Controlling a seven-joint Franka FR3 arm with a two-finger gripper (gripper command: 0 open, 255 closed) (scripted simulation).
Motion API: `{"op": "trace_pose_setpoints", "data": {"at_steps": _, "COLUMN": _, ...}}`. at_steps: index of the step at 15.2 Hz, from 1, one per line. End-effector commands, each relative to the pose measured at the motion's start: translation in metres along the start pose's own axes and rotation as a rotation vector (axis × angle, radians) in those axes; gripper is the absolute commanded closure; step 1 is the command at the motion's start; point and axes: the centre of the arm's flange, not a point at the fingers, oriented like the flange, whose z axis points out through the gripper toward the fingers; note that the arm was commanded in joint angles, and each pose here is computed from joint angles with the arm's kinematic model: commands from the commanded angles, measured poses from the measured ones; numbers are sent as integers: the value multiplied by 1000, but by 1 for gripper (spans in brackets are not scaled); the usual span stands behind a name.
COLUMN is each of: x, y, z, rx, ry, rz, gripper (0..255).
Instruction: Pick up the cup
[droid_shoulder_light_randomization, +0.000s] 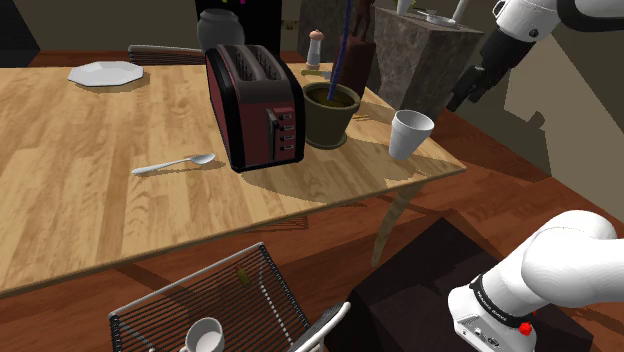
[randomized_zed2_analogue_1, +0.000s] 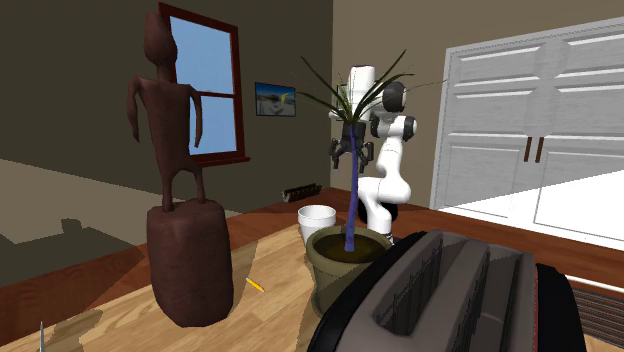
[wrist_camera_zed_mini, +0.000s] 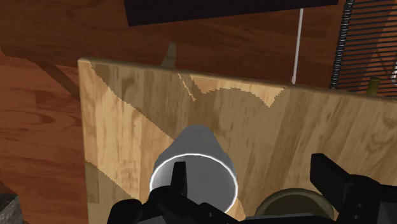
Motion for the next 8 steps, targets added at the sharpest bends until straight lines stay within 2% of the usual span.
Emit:
{"op": "trace_pose_setpoints", "data": {"at_steps": 1, "x": 0, "y": 0, "z": 0, "rx": 0, "ry": 0, "rz": 0, "gripper": 0}}
{"op": "trace_pose_setpoints", "data": {"at_steps": 8, "x": 66, "y": -6, "z": 66, "rx": 6, "ry": -11, "rz": 23, "gripper": 0}}
